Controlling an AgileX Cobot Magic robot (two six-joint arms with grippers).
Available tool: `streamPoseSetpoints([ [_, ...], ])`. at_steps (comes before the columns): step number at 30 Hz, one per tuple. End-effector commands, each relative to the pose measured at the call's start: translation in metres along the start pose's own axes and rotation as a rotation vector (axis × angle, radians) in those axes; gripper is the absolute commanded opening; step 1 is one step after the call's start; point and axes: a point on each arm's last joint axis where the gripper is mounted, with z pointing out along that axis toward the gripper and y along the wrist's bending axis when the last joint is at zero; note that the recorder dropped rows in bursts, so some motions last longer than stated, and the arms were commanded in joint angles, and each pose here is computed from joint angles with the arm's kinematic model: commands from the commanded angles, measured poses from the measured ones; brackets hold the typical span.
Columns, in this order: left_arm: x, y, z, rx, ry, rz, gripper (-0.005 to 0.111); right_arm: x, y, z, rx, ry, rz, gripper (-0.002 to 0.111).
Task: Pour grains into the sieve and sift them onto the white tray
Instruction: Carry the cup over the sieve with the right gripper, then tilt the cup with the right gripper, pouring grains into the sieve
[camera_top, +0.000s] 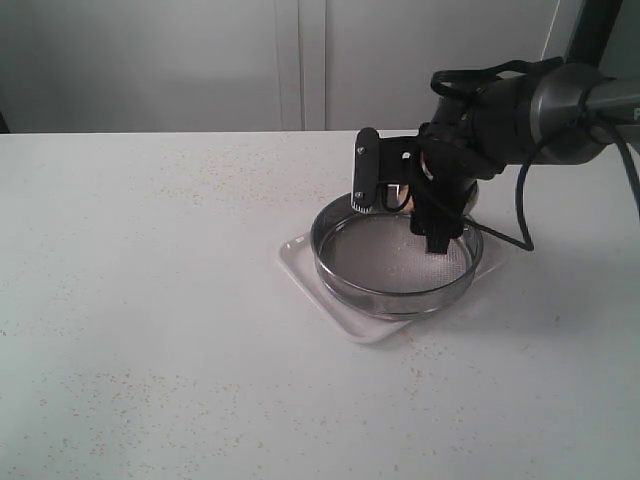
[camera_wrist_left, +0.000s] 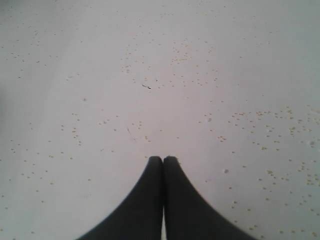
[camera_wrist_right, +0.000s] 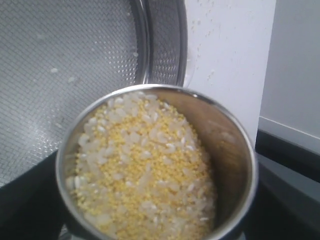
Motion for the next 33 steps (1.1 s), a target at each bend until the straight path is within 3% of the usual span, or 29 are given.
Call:
streamPoseSetpoints([
  [1, 0.0042, -0.0006, 0.0013, 0.004, 0.021, 0.001, 0.0, -0.0019, -0.0077, -0.0044, 0.041, -0.022, -0.059, 0.0],
  [33, 0.0042, -0.0006, 0.0013, 0.004, 0.021, 0.001, 0.0, -0.0015, -0.0103, -0.0043, 0.071, -0.008, -0.262, 0.0],
])
